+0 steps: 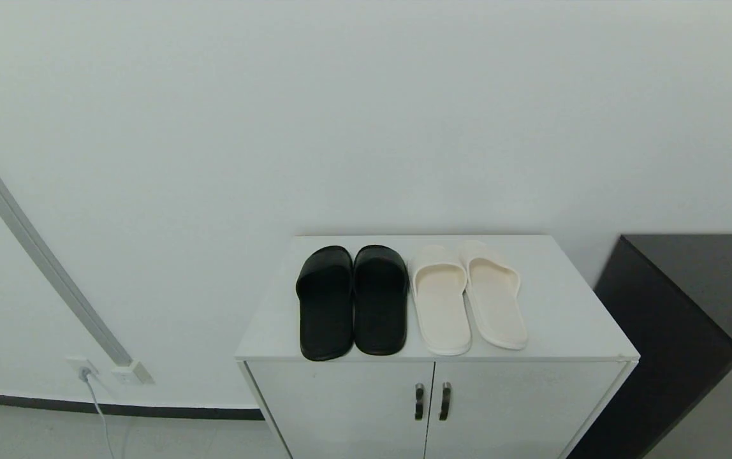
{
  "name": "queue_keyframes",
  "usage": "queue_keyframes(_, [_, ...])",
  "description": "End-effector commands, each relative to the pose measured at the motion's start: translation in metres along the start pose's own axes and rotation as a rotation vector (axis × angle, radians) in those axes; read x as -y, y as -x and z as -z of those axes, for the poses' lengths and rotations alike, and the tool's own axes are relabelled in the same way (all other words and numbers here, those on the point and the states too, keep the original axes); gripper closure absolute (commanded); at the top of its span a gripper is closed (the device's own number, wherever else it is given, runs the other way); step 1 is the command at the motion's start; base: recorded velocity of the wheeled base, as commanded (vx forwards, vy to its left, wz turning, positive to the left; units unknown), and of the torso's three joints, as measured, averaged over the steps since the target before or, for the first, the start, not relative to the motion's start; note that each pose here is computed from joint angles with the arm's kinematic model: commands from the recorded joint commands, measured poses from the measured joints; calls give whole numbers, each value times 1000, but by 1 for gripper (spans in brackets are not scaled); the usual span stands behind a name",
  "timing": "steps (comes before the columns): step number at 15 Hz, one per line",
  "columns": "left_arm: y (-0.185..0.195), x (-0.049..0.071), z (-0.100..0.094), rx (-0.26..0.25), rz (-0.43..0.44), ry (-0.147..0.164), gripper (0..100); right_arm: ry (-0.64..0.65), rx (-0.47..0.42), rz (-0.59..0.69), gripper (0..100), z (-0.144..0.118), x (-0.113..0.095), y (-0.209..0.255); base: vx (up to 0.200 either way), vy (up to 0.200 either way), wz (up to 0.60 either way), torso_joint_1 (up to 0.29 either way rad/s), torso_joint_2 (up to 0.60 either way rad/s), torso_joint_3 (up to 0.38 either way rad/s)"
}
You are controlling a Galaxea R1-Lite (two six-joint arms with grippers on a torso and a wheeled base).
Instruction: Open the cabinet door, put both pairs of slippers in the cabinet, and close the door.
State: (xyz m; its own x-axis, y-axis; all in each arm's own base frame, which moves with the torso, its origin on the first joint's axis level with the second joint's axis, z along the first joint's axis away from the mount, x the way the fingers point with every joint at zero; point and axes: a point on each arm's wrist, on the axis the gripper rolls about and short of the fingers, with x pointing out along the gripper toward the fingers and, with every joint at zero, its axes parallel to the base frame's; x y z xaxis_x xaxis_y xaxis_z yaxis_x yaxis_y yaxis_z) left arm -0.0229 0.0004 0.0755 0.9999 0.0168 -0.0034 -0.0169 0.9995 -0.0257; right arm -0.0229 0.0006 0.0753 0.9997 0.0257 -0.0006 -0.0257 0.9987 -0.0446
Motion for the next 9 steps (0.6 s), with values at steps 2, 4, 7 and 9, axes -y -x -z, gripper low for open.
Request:
queue_keyframes(2, [0,0,0,0,-2,0,100,6,-4,-4,0,0,0,0,0,0,0,0,0,0])
queue_keyframes(4, [0,0,0,-1,-2,0,100,6,-4,-4,0,0,0,0,0,0,0,0,0,0])
queue_keyframes(7, [0,0,0,-1,0,0,100,6,-1,-7,0,0,0,0,0,0,0,0,0,0])
queue_keyframes(9, [0,0,0,-1,-3,0,100,1,2,-40,0,0,-1,0,0,0,0,0,0,0])
